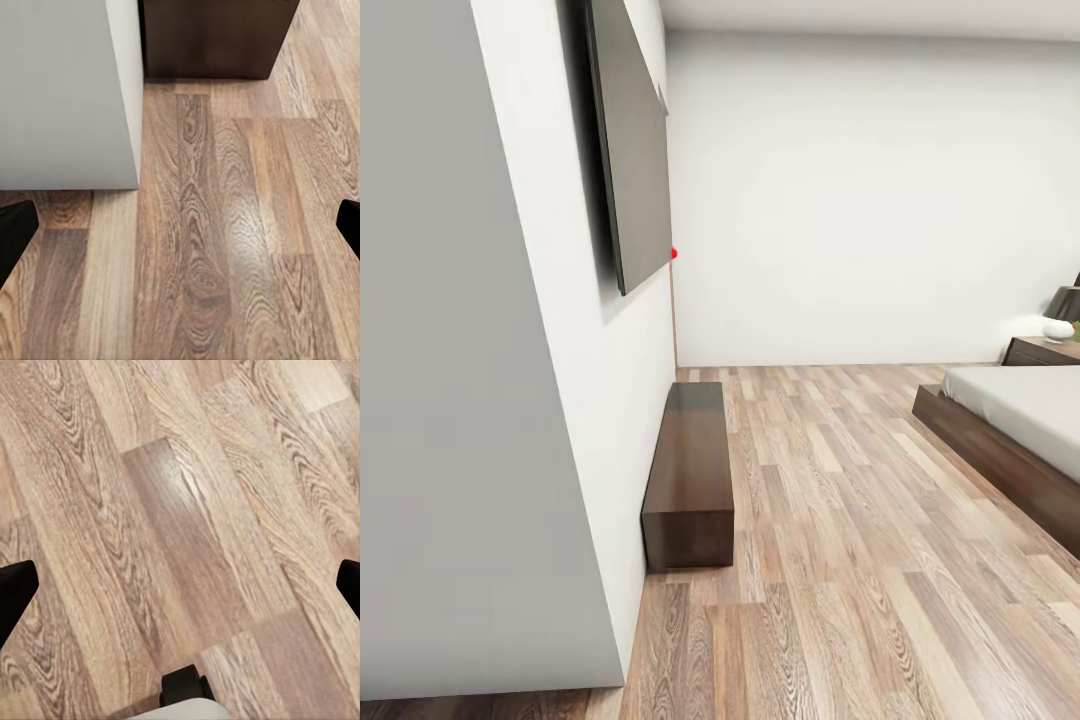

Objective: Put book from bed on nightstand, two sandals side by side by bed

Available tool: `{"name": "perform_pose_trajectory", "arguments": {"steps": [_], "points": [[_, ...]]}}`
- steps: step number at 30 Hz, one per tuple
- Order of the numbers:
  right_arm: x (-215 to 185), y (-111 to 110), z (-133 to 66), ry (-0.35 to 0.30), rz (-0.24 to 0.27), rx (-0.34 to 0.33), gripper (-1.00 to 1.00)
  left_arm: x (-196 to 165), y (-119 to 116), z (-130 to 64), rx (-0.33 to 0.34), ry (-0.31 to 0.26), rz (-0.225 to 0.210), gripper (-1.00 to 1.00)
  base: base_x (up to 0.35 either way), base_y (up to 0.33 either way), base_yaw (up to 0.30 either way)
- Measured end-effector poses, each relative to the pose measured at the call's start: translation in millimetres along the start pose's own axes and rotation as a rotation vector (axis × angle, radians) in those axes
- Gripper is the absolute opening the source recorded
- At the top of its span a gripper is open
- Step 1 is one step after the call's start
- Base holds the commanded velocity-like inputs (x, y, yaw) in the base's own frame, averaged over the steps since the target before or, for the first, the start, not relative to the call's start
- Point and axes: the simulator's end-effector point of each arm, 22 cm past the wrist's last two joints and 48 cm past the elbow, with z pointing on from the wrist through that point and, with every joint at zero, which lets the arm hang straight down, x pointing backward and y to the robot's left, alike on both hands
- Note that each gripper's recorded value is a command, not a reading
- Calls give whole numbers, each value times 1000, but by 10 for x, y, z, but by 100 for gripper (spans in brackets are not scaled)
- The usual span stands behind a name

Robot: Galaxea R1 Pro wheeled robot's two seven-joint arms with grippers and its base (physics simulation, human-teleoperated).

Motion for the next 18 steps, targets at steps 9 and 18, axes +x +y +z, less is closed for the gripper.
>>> {"name": "perform_pose_trajectory", "arguments": {"steps": [9, 18], "points": [[-19, -30, 2, -6, 6, 7, 100, 11, 11, -3, -1, 1, 1, 100, 0, 0, 0], [-18, -33, 1, -6, 3, 9, 100, 42, 2, -9, 0, 7, -1, 100, 0, 0, 0]]}}
